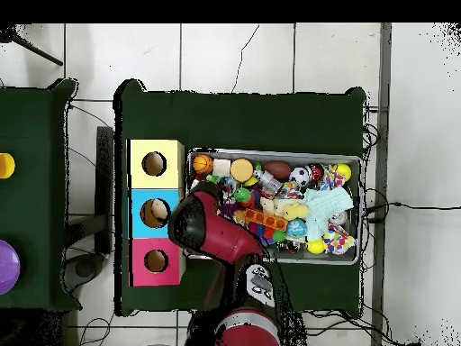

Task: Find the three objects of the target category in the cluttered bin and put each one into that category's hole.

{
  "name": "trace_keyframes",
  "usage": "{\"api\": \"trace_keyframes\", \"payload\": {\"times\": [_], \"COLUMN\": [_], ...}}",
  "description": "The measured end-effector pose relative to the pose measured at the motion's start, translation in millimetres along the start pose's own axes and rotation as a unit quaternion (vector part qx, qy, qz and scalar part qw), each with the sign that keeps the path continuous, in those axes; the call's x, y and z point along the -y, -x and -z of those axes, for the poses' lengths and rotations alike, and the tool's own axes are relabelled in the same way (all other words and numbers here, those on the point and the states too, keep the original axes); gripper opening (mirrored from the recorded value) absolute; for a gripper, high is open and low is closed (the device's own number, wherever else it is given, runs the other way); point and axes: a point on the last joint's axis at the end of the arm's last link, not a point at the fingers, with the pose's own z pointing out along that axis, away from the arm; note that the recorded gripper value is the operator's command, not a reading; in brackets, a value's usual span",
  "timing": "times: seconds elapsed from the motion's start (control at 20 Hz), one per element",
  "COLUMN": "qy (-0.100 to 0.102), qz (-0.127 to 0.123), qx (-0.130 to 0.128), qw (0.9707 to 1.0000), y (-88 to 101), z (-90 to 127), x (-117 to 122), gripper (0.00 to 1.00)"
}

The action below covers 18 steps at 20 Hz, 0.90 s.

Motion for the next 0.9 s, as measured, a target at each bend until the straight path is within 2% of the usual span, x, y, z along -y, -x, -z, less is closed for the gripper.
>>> {"api": "trace_keyframes", "payload": {"times": [0.45, 0.9], "qy": [-0.032, -0.054], "qz": [-0.005, -0.009], "qx": [0.011, 0.028], "qw": [0.9994, 0.9981], "y": [-2.1, 5.4], "z": [-11.0, 1.2], "x": [-0.3, 2.2], "gripper": [1.0, 1.0]}}
